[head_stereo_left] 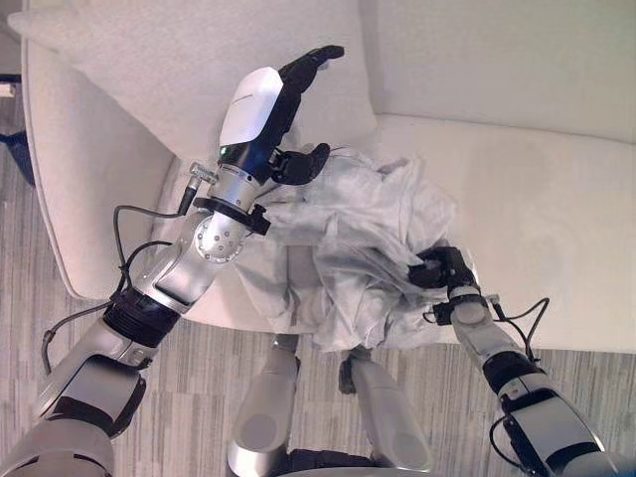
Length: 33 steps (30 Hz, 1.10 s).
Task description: Hang the clothes on the sofa on the clothes rack.
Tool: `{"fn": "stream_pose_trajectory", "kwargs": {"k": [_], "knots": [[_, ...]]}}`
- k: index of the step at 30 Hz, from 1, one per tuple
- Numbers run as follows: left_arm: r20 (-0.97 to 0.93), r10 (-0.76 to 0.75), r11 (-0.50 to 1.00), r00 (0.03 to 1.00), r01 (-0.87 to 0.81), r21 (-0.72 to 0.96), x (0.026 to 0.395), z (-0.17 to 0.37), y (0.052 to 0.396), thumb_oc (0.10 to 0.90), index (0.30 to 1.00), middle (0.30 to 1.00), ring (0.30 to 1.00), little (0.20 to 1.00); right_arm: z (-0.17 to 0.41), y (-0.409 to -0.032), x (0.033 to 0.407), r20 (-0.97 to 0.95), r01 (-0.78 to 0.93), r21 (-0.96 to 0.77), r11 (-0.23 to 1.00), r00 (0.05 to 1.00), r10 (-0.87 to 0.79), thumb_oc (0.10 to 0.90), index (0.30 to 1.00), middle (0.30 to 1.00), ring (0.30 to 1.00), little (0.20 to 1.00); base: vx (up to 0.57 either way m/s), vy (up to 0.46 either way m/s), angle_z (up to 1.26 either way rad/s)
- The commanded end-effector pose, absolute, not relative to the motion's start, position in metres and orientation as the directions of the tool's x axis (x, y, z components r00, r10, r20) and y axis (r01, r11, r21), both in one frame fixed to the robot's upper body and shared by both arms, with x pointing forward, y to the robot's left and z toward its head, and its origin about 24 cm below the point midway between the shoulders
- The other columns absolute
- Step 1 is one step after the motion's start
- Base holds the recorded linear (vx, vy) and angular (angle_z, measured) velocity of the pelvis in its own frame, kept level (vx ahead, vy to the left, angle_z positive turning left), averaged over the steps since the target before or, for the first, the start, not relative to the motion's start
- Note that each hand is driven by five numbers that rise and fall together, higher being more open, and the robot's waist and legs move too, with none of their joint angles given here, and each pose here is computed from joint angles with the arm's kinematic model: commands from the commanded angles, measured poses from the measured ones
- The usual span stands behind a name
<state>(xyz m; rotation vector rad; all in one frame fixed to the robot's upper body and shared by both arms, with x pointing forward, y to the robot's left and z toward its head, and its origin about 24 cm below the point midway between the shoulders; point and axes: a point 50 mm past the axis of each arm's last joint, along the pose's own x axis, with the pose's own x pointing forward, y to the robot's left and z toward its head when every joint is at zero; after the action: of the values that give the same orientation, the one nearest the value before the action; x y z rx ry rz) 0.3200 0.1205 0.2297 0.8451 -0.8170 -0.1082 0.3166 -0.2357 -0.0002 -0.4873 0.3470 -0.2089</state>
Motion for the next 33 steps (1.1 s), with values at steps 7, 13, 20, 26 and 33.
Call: {"fn": "stream_pose_trajectory", "kwargs": {"k": [7, 13, 20, 26, 33], "knots": [[0.629, -0.465, 0.763, 0.623, -0.078, 0.641, 0.325, 0.236, 0.063, 0.800, 0.900, 0.900, 0.900, 0.900, 0.038, -0.249, 0.326, -0.076, 0.210, -0.529, 0.822, 0.953, -0.293, 0.400, 0.300, 0.300, 0.300, 0.300, -0.01, -0.051, -0.09], [0.428, -0.481, 0.650, 0.765, -0.017, 0.760, 0.347, 0.180, 0.058, 0.800, 0.900, 0.900, 0.900, 0.900, 0.054, -0.248, 0.329, 0.004, 0.250, -0.514, 0.820, 0.957, -0.289, 0.400, 0.300, 0.300, 0.300, 0.300, 0.00, -0.025, -0.12], [0.408, -0.407, 0.546, 0.817, -0.140, 0.826, 0.367, 0.174, 0.079, 0.800, 0.900, 0.900, 0.900, 0.900, 0.068, -0.253, 0.323, 0.089, 0.277, -0.510, 0.814, 0.959, -0.270, 0.400, 0.300, 0.300, 0.300, 0.300, 0.00, -0.009, -0.03], [0.474, -0.356, 0.507, 0.805, -0.259, 0.822, 0.374, 0.193, 0.101, 0.800, 0.900, 0.900, 0.900, 0.900, 0.062, -0.257, 0.316, 0.078, 0.276, -0.506, 0.817, 0.958, -0.275, 0.400, 0.300, 0.300, 0.300, 0.300, 0.00, -0.008, -0.02], [0.470, -0.276, 0.440, 0.838, -0.325, 0.837, 0.382, 0.190, 0.127, 0.400, 0.300, 0.300, 0.300, 0.300, 0.062, -0.253, 0.312, 0.094, 0.262, -0.491, 0.831, 0.964, -0.249, 0.400, 0.300, 0.300, 0.300, 0.300, 0.00, 0.000, 0.00]]}}
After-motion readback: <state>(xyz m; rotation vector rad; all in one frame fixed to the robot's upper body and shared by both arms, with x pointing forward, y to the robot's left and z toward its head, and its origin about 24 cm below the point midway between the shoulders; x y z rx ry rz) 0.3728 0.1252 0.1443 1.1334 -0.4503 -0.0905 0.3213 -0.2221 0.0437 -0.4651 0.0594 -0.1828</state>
